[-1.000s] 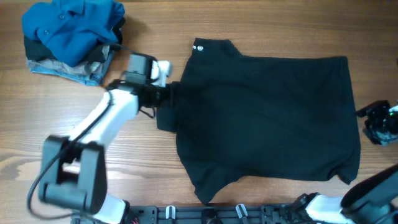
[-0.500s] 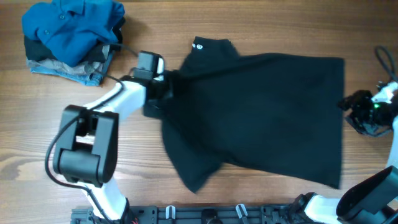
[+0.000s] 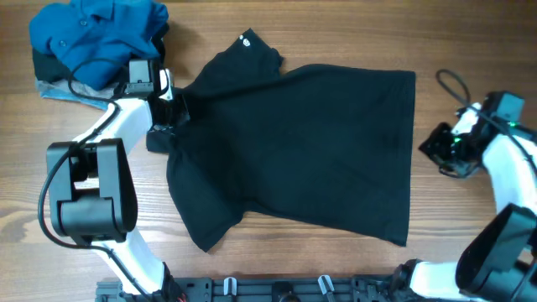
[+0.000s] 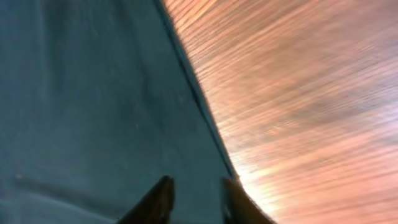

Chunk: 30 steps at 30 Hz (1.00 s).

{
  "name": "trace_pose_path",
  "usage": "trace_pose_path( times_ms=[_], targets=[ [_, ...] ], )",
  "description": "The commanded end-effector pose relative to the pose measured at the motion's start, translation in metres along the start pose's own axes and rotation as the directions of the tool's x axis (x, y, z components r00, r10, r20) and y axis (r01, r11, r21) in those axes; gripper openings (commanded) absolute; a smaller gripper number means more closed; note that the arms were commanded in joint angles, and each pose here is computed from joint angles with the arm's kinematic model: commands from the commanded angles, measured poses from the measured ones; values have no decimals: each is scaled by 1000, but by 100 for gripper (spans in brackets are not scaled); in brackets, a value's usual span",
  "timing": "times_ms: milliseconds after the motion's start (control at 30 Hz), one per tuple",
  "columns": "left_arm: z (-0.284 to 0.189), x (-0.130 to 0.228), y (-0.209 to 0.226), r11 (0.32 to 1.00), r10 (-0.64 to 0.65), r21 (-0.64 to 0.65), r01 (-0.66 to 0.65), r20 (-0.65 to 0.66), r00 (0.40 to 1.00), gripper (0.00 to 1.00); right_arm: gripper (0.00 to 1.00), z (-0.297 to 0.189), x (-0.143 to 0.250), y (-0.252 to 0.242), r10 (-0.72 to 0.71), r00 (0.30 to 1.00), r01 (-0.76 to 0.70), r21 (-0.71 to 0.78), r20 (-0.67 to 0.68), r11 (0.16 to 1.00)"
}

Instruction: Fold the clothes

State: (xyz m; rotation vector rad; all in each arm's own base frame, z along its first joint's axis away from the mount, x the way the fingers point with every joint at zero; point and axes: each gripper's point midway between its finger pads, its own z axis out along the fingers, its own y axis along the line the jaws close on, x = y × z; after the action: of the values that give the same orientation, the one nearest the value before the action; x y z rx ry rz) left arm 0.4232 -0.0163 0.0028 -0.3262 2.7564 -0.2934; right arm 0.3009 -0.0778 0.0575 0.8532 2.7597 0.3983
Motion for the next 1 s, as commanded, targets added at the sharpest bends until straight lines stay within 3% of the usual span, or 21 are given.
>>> trace_pose_path(
  times_ms=[0,133,233,333,433,533,700,967],
  targets=[
    [-24,-2,-25,994,49,96,-49,4,999,28,19,34,27,12,-43,995,40,-44,-87,998],
    [-60,-10,-33,992,58,107,-65,61,996,38,13,58,36,8,-22,994,21,-12,-111,1000],
    [-85,-11,-38,991,63,109,-72,87,994,45,7,70,28,-22,127,989,-115,149,-70,982],
    [-102,-7,-39,991,64,110,-74,92,994,52,5,78,13,-43,180,984,-176,222,4,959],
    [-107,3,-37,993,58,100,-64,58,997,62,4,83,-7,-61,203,976,-217,236,82,947],
    [-104,24,-30,996,43,75,-40,-30,999,66,4,80,-24,-72,238,962,-261,190,133,946],
    [-106,48,-25,998,18,54,-11,-128,992,66,25,64,-38,-48,74,993,-79,44,95,996],
    [-114,104,-29,995,-51,63,78,-352,935,66,50,-9,-46,-4,96,978,-80,-96,184,992]
  ],
)
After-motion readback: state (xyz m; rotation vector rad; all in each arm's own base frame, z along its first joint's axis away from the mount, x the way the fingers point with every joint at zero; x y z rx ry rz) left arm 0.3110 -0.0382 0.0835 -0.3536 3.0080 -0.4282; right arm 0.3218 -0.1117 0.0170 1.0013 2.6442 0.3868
